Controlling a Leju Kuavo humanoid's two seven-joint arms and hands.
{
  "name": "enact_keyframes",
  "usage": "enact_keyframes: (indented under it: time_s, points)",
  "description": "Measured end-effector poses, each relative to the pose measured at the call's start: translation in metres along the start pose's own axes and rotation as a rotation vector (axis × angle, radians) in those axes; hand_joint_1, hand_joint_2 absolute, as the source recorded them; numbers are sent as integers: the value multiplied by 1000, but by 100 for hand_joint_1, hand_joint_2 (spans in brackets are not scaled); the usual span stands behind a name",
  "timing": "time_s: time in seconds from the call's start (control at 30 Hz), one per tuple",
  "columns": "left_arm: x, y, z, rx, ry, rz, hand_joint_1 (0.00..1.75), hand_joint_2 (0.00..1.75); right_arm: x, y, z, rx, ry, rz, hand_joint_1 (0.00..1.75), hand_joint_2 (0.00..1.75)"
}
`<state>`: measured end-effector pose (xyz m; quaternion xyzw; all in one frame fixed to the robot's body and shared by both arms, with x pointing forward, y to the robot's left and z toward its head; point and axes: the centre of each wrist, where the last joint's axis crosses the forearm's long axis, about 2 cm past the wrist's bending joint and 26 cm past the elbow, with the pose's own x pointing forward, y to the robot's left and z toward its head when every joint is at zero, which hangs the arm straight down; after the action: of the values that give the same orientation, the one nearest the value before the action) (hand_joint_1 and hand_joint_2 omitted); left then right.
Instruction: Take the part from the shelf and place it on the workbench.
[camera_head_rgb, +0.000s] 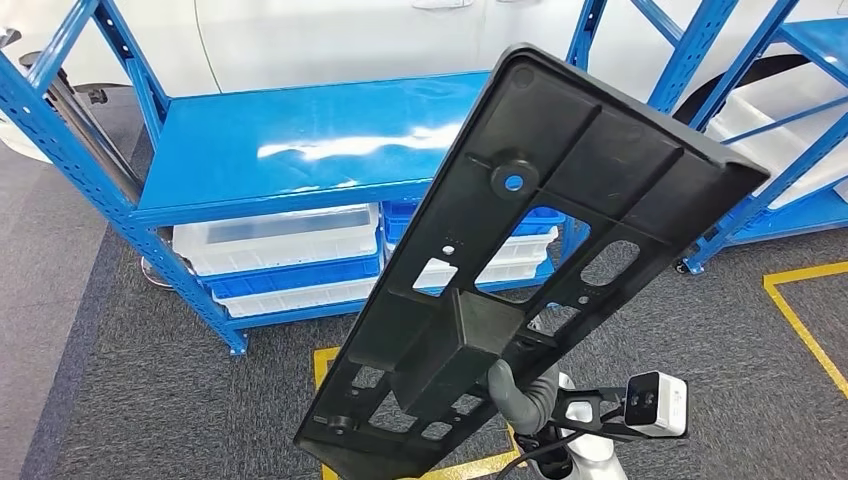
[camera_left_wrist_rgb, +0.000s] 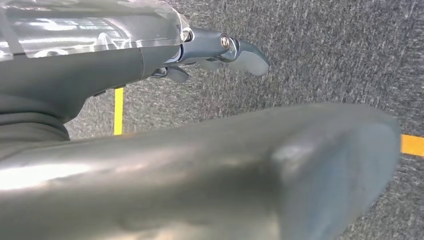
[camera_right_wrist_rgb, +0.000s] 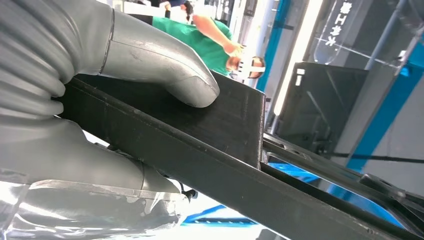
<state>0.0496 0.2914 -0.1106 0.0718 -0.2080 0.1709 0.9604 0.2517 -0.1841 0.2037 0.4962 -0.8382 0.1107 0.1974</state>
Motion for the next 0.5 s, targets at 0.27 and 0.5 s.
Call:
enact_keyframes:
  time_s: [0.27, 0.5]
  points:
    - [0, 1, 0, 27, 9, -22, 0, 0, 3, 3, -8, 7, -21, 33, 175, 175]
    - [1, 9, -1, 96, -14, -60, 0, 0, 8, 6, -11, 13, -36, 60, 175, 175]
